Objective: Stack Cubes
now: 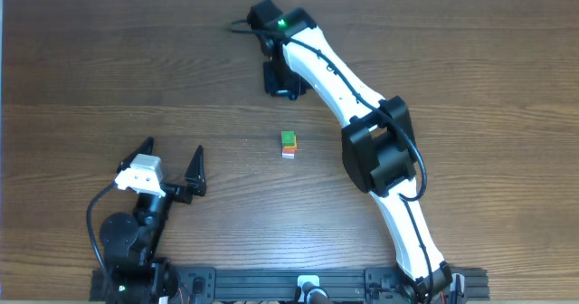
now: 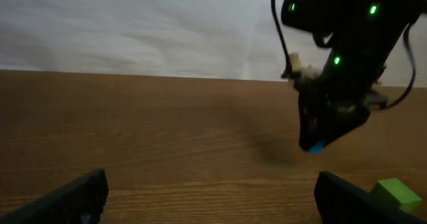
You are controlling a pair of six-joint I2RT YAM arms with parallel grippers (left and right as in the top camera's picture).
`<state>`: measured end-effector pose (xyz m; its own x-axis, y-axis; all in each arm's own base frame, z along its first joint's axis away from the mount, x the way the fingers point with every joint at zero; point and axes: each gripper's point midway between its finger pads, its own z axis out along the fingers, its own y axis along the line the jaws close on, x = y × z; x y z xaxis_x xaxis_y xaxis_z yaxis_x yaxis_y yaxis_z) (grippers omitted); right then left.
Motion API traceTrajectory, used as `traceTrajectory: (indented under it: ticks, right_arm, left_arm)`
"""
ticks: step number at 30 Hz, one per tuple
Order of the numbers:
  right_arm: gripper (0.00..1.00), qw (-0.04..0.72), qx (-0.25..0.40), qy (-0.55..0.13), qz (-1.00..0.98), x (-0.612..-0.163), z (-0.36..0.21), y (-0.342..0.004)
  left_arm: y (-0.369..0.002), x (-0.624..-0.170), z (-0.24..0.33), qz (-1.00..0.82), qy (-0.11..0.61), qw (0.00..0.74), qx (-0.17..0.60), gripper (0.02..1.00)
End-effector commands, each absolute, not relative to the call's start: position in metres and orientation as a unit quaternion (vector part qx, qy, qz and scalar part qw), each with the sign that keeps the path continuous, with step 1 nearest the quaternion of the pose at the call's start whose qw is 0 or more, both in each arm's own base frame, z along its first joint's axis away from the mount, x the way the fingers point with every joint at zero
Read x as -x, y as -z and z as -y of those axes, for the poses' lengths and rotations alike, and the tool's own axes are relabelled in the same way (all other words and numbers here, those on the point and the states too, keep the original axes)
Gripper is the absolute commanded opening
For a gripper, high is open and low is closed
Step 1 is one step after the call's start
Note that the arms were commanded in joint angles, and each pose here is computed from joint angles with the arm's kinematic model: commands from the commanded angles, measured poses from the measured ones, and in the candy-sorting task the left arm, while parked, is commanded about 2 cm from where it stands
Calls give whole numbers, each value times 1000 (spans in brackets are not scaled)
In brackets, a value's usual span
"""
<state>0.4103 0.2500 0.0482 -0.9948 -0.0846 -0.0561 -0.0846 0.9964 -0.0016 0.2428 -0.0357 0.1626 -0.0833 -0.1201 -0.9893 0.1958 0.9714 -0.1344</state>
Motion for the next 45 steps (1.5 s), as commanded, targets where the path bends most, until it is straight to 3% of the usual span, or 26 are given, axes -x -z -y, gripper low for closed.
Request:
traceTrajectory:
  ticks: [1,6,12,22,45]
  right_arm:
    - [14,73,46,6,-996,-413,-248,-105]
    - [12,76,57,6,-995,-386,-245,-147]
    - [12,58,64,21,-996,-344,-247,-175]
    - [12,17,56,-3,-998,-299,-253,-136]
    - [12,4,49,-5,-999,-284,-259,-129]
  left_arm:
    - [-161,-243,36,-726,116,677,-30,998]
    - [-161,-243,36,-726,116,677,-30,998]
    - [-161,-243,36,-726,116,677,-30,998]
    - [-161,-243,36,-726,116,677,-30,998]
    - [-161,-243,36,-726,116,677,-30,998]
